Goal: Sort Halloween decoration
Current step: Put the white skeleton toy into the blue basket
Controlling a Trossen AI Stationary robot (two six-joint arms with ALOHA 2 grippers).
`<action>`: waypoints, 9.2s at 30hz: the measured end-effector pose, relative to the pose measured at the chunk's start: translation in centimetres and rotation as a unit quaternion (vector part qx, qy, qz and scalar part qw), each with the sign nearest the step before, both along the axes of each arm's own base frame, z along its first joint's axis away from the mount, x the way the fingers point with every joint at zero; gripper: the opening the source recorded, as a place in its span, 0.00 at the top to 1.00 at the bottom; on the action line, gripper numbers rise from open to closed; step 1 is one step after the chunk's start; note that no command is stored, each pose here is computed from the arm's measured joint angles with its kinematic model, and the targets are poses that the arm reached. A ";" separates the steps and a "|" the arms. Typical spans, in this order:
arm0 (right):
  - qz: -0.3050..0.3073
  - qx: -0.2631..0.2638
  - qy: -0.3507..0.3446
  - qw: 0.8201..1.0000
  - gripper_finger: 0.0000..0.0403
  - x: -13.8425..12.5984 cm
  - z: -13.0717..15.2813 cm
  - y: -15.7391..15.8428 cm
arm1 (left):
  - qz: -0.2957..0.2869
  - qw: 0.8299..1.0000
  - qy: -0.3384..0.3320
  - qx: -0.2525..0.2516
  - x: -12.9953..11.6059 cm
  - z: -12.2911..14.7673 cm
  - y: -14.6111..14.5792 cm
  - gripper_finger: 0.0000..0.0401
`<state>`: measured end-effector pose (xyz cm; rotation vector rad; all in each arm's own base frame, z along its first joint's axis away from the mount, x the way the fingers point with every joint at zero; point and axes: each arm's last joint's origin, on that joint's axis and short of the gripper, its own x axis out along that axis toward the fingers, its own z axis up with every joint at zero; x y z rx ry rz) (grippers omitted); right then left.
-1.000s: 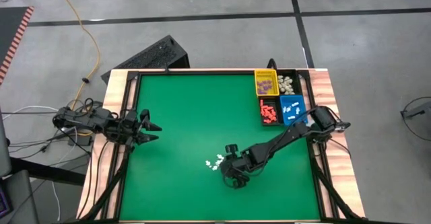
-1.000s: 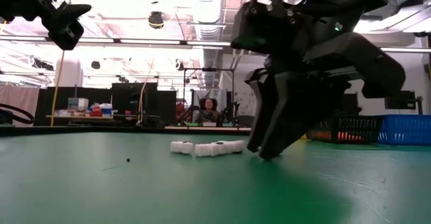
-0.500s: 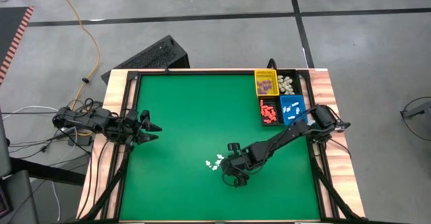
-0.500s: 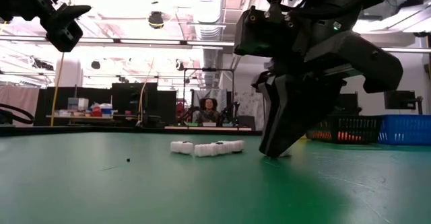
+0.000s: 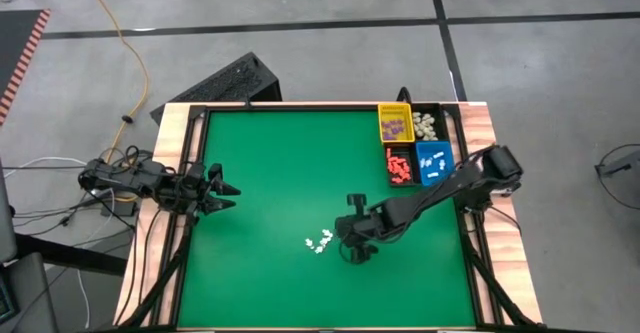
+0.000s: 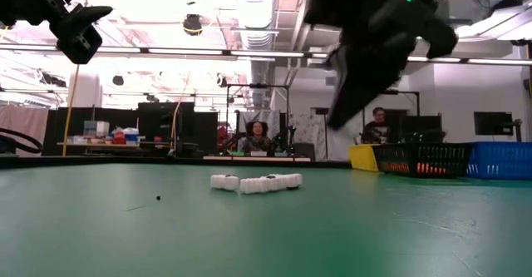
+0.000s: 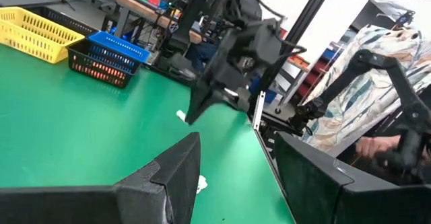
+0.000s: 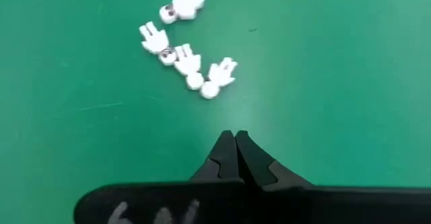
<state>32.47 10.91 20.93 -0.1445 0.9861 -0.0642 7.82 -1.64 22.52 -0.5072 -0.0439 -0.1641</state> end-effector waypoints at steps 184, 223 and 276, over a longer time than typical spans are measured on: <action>-0.470 -0.026 -0.240 0.849 0.96 -7.4 -2.2 -4.1 | 0.026 0.999 0.009 0.046 1.7 -5.5 -0.3 0.55; -0.798 -0.133 -0.086 0.581 0.74 -16.4 -4.0 -14.0 | 0.042 0.998 0.007 0.054 1.7 -5.4 -0.2 0.55; 0.099 0.125 -0.131 0.978 0.56 3.9 -9.1 -1.2 | 0.058 0.996 0.005 0.070 1.7 -5.4 -0.1 0.55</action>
